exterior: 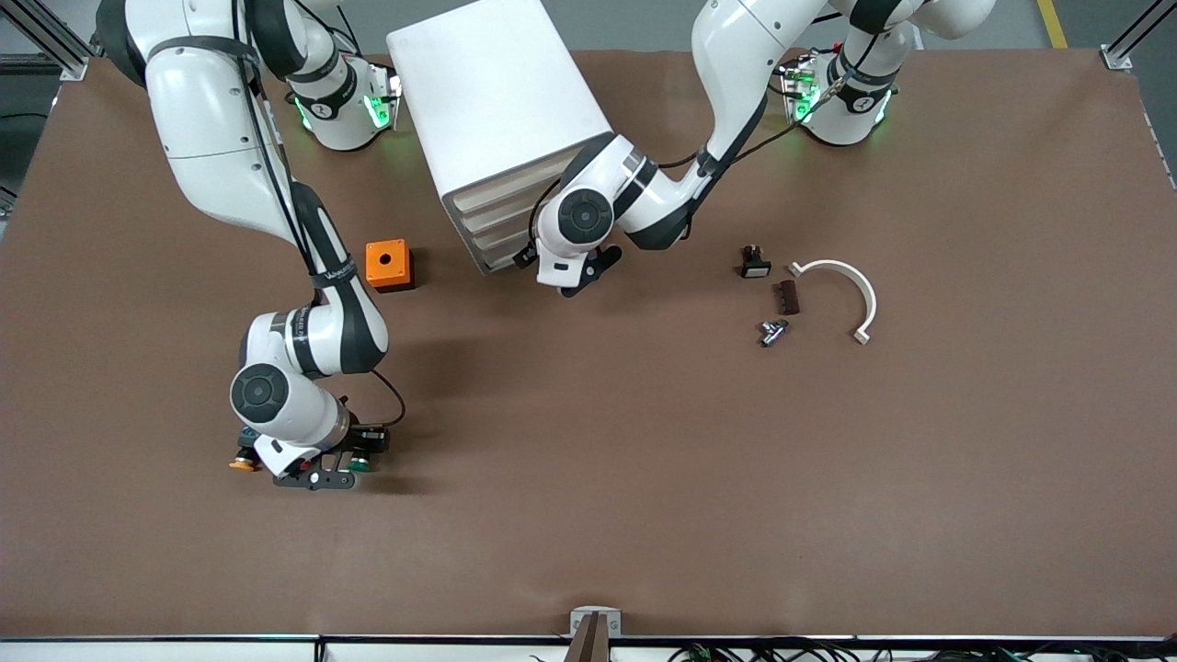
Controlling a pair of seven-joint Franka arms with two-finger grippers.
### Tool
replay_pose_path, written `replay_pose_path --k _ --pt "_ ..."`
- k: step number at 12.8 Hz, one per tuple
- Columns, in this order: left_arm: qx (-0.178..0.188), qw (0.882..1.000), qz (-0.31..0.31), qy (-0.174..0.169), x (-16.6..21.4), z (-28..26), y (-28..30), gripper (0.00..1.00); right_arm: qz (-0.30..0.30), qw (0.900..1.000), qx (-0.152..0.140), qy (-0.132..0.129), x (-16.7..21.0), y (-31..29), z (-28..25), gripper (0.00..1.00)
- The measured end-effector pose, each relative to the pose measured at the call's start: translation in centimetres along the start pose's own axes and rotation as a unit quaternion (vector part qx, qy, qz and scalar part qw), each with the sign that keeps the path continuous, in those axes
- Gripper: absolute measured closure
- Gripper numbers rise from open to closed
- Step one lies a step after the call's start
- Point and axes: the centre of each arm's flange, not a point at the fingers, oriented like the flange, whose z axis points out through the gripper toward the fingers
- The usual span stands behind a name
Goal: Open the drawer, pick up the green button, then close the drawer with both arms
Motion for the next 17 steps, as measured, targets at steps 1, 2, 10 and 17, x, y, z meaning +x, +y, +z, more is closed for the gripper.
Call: replay_pose_path --k 1,2,10,17 --pt "-0.005 1.000 0.004 0.003 0.2 -0.5 0.1 0.00 0.000 1.000 0.001 0.003 0.2 -0.1 -0.2 0.17" --pt "-0.015 1.000 0.010 0.013 0.6 -1.7 0.4 0.00 0.000 1.000 0.002 0.007 0.5 -0.1 -0.7 0.07" --pt "-0.044 0.987 0.068 0.139 7.0 -25.6 -2.8 0.00 0.025 0.998 -0.008 -0.061 1.1 3.5 -11.9 0.00" --pt "0.012 0.970 0.195 0.142 12.4 -43.6 -16.7 0.00 0.023 0.995 -0.013 -0.096 -2.2 13.2 -26.8 0.00"
